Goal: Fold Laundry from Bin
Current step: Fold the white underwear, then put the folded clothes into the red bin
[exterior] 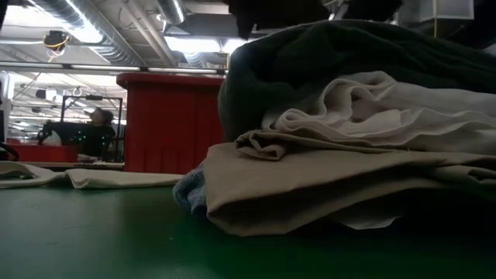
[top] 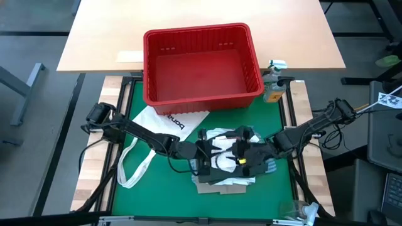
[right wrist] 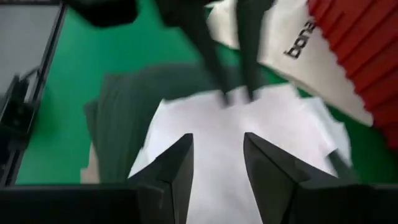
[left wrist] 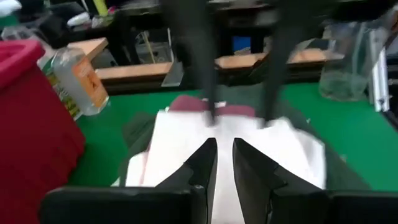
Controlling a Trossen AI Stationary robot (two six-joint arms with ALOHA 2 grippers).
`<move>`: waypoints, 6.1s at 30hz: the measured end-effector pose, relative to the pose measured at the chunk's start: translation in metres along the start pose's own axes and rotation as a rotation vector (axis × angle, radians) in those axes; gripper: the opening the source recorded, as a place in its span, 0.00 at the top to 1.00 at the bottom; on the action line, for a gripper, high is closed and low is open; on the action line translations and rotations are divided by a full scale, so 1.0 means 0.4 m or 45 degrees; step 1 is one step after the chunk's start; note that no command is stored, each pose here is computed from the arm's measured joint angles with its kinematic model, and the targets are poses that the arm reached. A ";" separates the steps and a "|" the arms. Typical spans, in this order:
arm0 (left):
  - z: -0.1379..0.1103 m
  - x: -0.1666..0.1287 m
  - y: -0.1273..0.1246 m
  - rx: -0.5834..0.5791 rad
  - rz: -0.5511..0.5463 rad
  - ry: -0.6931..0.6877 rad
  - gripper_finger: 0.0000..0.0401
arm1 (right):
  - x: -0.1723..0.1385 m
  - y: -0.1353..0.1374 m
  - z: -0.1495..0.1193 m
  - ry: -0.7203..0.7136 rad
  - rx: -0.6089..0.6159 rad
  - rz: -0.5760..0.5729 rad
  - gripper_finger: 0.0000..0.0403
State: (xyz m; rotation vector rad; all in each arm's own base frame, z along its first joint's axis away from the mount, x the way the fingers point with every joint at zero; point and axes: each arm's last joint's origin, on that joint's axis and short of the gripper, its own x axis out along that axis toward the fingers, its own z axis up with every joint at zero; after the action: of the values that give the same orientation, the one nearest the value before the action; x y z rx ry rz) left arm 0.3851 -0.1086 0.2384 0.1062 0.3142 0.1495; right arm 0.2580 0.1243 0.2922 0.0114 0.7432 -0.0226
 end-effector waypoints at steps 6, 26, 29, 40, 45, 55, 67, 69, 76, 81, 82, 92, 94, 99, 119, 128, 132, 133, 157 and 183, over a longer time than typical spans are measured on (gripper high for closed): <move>-0.029 0.020 0.037 -0.066 0.055 0.124 0.88 | 0.021 0.035 -0.063 0.054 -0.015 -0.055 0.65; -0.018 -0.021 0.067 -0.152 0.046 0.260 0.88 | 0.082 0.070 -0.129 0.100 0.059 -0.076 0.65; 0.026 -0.064 0.069 -0.174 0.014 0.197 0.88 | 0.045 0.068 -0.099 0.118 0.056 -0.050 0.65; 0.138 -0.196 0.078 -0.341 -0.053 -0.008 0.86 | -0.067 0.044 -0.027 0.179 0.016 -0.086 0.65; 0.146 -0.206 0.081 -0.425 -0.058 -0.022 0.74 | -0.075 0.037 -0.034 0.246 -0.008 -0.107 0.65; 0.166 -0.238 0.097 -0.467 -0.179 -0.023 0.54 | -0.088 0.027 -0.049 0.353 -0.026 -0.086 0.65; 0.168 -0.405 0.182 -0.715 -0.139 0.226 0.53 | -0.210 -0.053 -0.081 0.440 0.221 -0.197 0.65; 0.137 -0.415 0.182 -0.785 -0.074 0.389 0.53 | -0.226 -0.064 -0.087 0.447 0.262 -0.224 0.65; -0.004 -0.391 0.138 -1.011 0.146 0.744 0.53 | -0.241 -0.076 -0.095 0.465 0.301 -0.253 0.65; -0.112 -0.340 0.107 -1.183 0.190 0.771 0.53 | -0.244 -0.079 -0.099 0.491 0.283 -0.274 0.65; -0.133 -0.327 0.100 -1.224 0.187 0.756 0.53 | -0.244 -0.080 -0.100 0.493 0.280 -0.275 0.65; -0.295 -0.234 0.054 -1.495 0.205 0.702 0.53 | -0.244 -0.080 -0.100 0.497 0.277 -0.278 0.65; -0.310 -0.213 0.043 -1.508 0.190 0.689 0.53 | -0.244 -0.080 -0.100 0.497 0.276 -0.278 0.65; -0.355 -0.165 0.017 -1.557 0.167 0.681 0.53 | -0.244 -0.080 -0.100 0.497 0.276 -0.278 0.65; -0.375 -0.119 0.024 -1.661 0.179 0.568 0.53 | -0.243 -0.080 -0.100 0.496 0.276 -0.278 0.65; -0.374 -0.108 0.046 -1.671 0.208 0.546 0.53 | -0.243 -0.080 -0.100 0.496 0.276 -0.278 0.65; -0.375 -0.107 0.047 -1.611 0.167 0.582 0.60 | -0.243 -0.080 -0.100 0.496 0.279 -0.279 0.65; -0.375 -0.108 0.047 -1.601 0.165 0.589 0.64 | -0.243 -0.080 -0.100 0.495 0.290 -0.281 0.65; -0.403 -0.152 0.016 -1.299 0.008 0.980 0.99 | -0.262 -0.130 -0.195 0.641 0.601 -0.421 0.65; -0.363 -0.268 0.071 -1.189 0.188 1.218 1.00 | 0.020 -0.101 -0.434 0.272 1.102 -0.142 0.65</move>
State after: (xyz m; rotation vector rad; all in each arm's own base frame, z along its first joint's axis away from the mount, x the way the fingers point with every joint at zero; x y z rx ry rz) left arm 0.2349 -0.0866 0.1367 -0.8987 1.1551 0.4788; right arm 0.1455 0.0869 0.1587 0.8078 0.8989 -0.4539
